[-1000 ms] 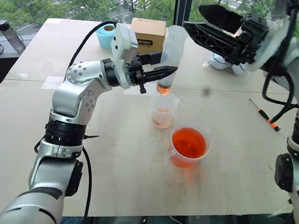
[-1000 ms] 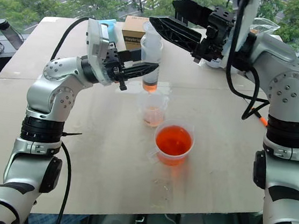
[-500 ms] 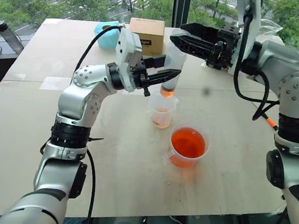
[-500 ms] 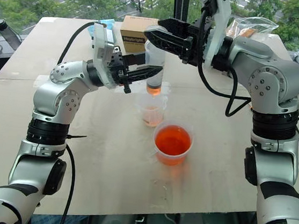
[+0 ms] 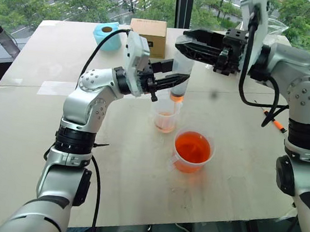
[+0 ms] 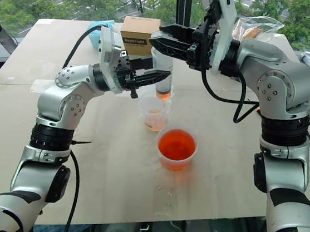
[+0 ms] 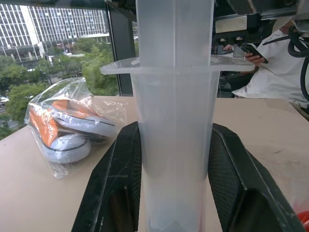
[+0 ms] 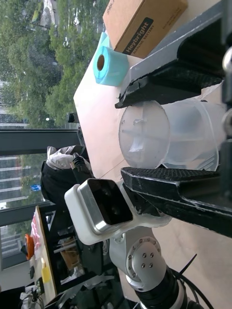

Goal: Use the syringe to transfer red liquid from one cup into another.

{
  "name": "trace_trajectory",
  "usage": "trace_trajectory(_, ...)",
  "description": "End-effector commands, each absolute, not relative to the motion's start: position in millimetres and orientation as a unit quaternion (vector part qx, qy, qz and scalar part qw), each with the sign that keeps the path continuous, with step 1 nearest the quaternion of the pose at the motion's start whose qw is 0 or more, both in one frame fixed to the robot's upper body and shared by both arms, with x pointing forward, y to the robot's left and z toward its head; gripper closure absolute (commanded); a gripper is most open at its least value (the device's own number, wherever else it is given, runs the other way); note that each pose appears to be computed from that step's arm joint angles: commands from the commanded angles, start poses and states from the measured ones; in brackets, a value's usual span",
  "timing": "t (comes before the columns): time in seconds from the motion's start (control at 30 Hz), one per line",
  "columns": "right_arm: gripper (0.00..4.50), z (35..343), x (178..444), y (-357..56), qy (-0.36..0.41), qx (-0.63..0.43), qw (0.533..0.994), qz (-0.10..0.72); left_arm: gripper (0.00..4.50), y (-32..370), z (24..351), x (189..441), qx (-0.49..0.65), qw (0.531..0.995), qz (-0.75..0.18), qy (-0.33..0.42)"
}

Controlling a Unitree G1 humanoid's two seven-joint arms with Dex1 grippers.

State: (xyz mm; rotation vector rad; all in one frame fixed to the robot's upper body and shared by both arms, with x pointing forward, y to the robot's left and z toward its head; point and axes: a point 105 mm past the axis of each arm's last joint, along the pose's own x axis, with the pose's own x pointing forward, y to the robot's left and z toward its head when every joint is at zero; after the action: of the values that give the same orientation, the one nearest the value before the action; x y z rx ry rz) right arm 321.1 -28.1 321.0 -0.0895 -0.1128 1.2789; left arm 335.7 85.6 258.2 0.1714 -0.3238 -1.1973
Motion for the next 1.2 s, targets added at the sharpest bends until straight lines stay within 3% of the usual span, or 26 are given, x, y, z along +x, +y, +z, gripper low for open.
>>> trace_trajectory(0.03,3.1,303.8,315.0,-16.0,-0.02,-0.043,0.789,0.612,3.17,86.8,280.0,326.4,0.096,0.8,-0.56,-0.193)
trace_trajectory(0.47,3.1,278.9,316.2,-6.3,0.02,-0.037,0.786,0.616,3.17,93.0,285.5,325.0,0.103,0.804,-0.552,-0.198)
trace_trajectory(0.8,3.1,272.5,314.6,-4.0,0.024,-0.055,0.78,0.623,3.17,94.1,293.6,325.2,0.105,0.804,-0.548,-0.208)
trace_trajectory(0.97,3.1,283.5,311.1,-1.5,0.003,-0.031,0.77,0.638,3.17,93.8,290.3,324.1,0.107,0.803,-0.55,-0.203)
trace_trajectory(1.13,0.64,300.8,305.8,-5.2,-0.023,0.0,0.757,0.653,3.17,93.7,286.6,324.6,0.105,0.804,-0.55,-0.198)
trace_trajectory(1.2,0.37,308.2,304.0,-7.5,-0.034,0.008,0.753,0.657,3.17,93.6,286.2,324.6,0.104,0.804,-0.551,-0.197)
